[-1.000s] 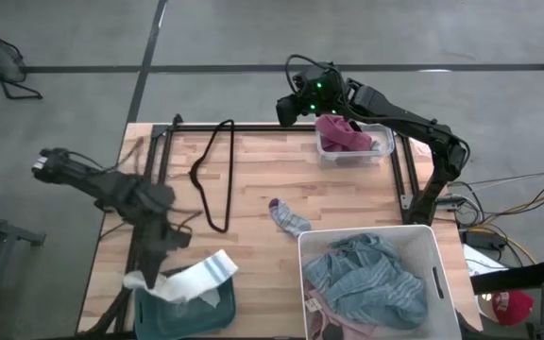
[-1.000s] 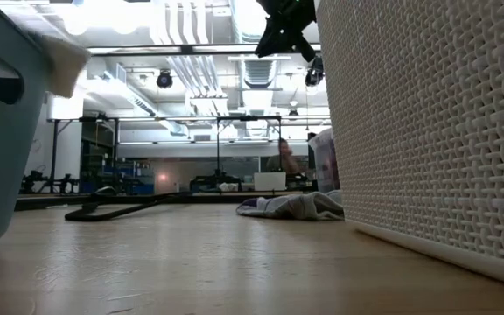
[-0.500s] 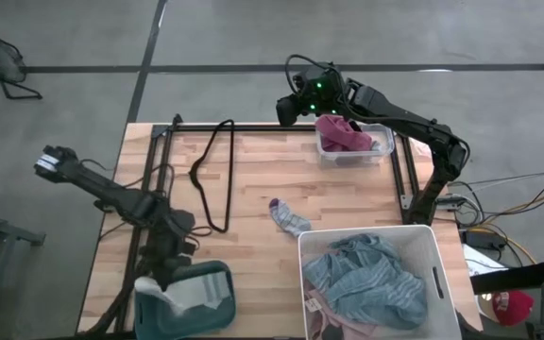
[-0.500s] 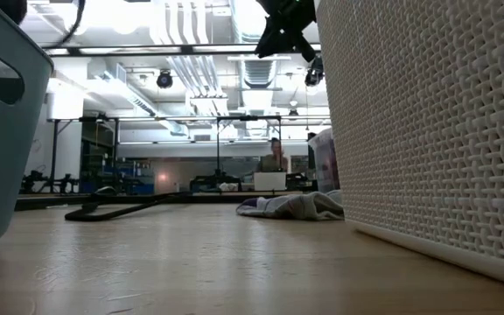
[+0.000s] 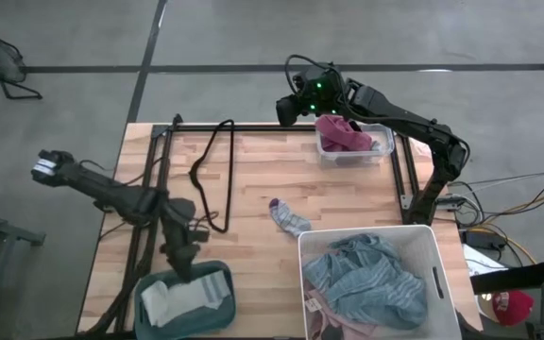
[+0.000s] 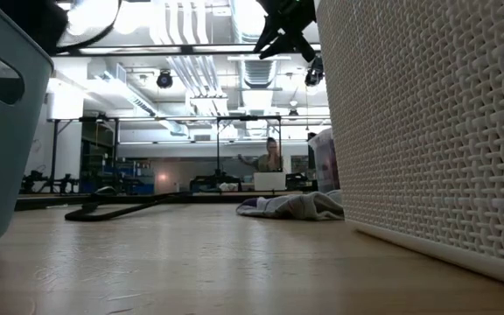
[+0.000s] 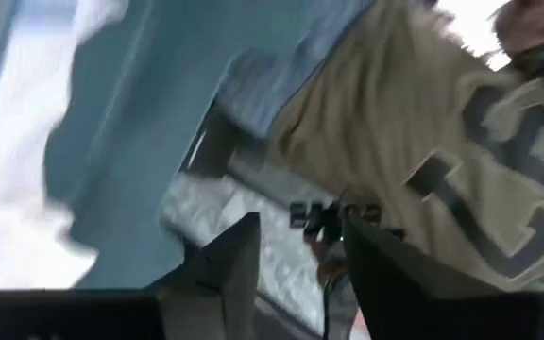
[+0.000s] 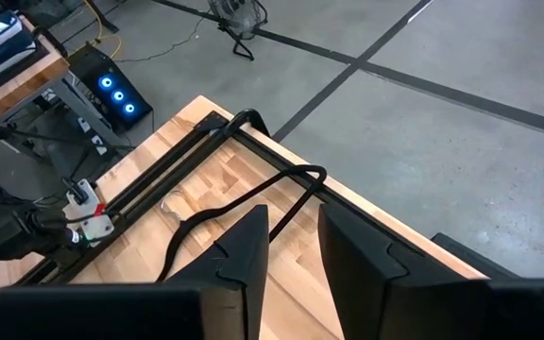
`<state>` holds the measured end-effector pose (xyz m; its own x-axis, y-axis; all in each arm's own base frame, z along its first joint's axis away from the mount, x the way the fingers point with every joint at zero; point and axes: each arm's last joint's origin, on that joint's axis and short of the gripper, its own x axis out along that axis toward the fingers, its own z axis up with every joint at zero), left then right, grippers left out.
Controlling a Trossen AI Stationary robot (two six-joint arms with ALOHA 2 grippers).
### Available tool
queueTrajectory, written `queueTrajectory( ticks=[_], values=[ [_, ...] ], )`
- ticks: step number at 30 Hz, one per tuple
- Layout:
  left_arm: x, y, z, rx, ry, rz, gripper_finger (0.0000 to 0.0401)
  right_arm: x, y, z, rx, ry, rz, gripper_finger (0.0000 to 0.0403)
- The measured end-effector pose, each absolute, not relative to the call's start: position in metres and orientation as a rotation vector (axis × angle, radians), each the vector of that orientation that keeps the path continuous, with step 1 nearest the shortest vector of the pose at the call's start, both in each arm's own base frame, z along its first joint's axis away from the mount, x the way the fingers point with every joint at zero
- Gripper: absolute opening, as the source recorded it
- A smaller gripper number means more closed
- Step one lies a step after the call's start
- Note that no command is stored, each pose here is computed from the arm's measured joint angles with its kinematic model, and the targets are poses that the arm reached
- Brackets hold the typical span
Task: Pick & Place Cloths
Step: Put the grey sock into the blue bin
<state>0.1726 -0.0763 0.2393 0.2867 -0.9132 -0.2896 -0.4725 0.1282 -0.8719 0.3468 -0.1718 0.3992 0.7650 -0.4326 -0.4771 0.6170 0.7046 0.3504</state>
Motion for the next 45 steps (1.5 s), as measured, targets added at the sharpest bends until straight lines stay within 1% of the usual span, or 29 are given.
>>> queueTrajectory(
  ticks=[4, 9, 11, 14, 17, 20, 24, 28, 31, 34, 41, 45],
  values=[
    [0.184, -0.058, 0.245, -1.525, 1.142, -0.503, 0.0164, 0.347, -0.171, 0.399, 0.523, 0.379, -0.592, 0.0094],
    [0.198, -0.021, 0.265, -1.531, 0.827, -0.469, 0.0163, 0.347, -0.170, 0.399, 0.536, 0.382, -0.562, 0.0076],
    [0.201, -0.002, 0.273, -1.473, 0.670, -0.414, 0.0163, 0.348, -0.170, 0.399, 0.553, 0.381, -0.550, 0.0067],
    [0.203, 0.026, 0.278, -1.349, 0.464, -0.273, 0.0163, 0.347, -0.169, 0.400, 0.559, 0.381, -0.539, 0.0056],
    [0.210, 0.050, 0.277, -1.216, 0.370, -0.168, 0.0163, 0.346, -0.167, 0.403, 0.569, 0.379, -0.498, 0.0046],
    [0.224, 0.067, 0.275, -1.119, 0.358, -0.113, 0.0163, 0.344, -0.166, 0.405, 0.568, 0.375, -0.486, 0.0038],
    [0.253, 0.077, 0.276, -0.954, 0.377, -0.137, 0.0163, 0.342, -0.165, 0.408, 0.565, 0.370, -0.484, 0.0031],
    [0.281, 0.088, 0.265, -0.874, 0.472, -0.119, 0.0163, 0.336, -0.163, 0.414, 0.562, 0.356, -0.482, 0.0027],
    [0.299, 0.095, 0.244, -0.884, 0.603, -0.077, 0.0163, 0.330, -0.160, 0.422, 0.558, 0.332, -0.479, 0.0031],
    [0.318, 0.102, 0.226, -0.827, 0.670, -0.083, 0.0163, 0.325, -0.157, 0.428, 0.551, 0.316, -0.478, 0.0037],
    [0.366, 0.102, 0.221, -0.531, 0.654, -0.155, 0.0163, 0.324, -0.157, 0.429, 0.549, 0.315, -0.476, 0.0052],
    [0.383, 0.101, 0.203, -0.484, 0.735, -0.178, 0.0163, 0.324, -0.157, 0.428, 0.551, 0.325, -0.478, 0.0058]
  ],
)
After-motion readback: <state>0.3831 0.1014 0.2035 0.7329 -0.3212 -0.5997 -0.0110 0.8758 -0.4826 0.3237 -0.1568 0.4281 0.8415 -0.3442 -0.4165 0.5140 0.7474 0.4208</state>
